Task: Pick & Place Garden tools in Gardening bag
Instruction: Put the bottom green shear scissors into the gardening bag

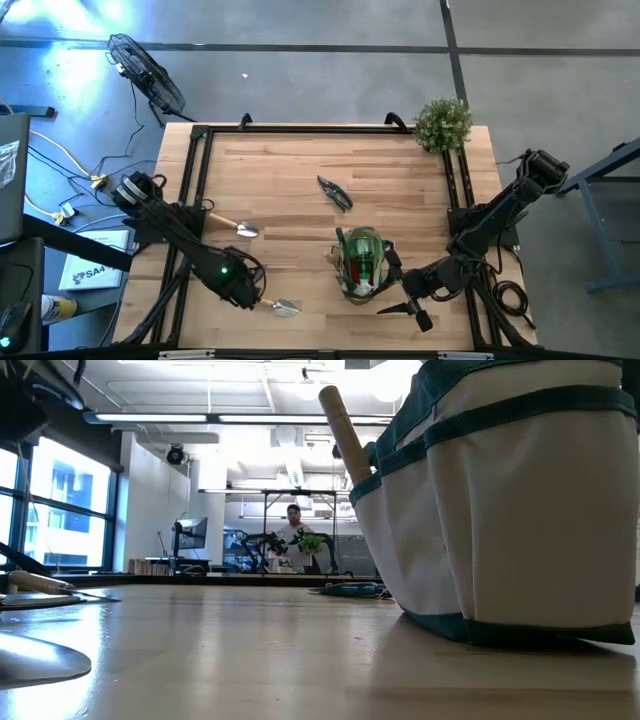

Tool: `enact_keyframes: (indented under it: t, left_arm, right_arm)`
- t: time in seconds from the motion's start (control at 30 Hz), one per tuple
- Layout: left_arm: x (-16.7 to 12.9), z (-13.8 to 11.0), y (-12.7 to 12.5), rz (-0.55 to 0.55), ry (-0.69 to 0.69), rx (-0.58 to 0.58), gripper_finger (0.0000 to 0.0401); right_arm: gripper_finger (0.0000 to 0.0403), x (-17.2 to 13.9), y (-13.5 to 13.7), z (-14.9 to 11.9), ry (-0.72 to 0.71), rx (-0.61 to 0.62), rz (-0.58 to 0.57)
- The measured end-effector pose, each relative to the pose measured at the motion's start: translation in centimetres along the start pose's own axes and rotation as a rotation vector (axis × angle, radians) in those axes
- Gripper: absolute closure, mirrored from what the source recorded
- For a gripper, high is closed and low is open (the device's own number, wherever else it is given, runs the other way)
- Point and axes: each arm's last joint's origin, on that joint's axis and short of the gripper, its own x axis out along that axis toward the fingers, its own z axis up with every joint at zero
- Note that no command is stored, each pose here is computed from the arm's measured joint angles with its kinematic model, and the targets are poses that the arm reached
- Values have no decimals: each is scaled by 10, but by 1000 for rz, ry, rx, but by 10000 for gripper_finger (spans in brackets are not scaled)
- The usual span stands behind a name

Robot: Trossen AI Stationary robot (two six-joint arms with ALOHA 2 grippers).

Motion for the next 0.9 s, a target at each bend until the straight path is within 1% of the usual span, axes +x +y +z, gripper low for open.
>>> enact_keyframes:
  t: [0.07, 0.13, 0.23, 0.37, 0.47, 0.6, 0.73, 0.8, 0.9]
  left_arm:
    - [4, 2, -2, 31, -32, -40, 144]
    - [10, 4, -4, 52, -56, -51, 144]
    - [20, 6, -4, 74, -37, -55, 144]
    - [33, 9, -7, 35, 33, -47, 144]
    - [38, 10, -11, -21, 38, -11, 144]
    - [44, 11, -14, -65, 63, 2, 144]
    - [55, 13, -9, -49, 58, -3, 144]
    - [61, 15, -8, -61, 66, -2, 145]
    - [68, 17, -5, -68, 75, -1, 159]
  right_arm:
    - [226, 0, 0, 0, 0, 0, 0]
    - [225, 0, 0, 0, 0, 0, 0]
    - [225, 0, 0, 0, 0, 5, 0]
    - [227, 0, 0, 0, 1, 28, 0]
    - [226, 0, 0, 0, 1, 29, 0]
    - [225, 0, 0, 0, 2, 29, 0]
    - [225, 0, 0, 0, 4, 29, 0]
    - [225, 0, 0, -1, 8, 27, -1]
    - [225, 0, 0, -2, 15, 24, -3]
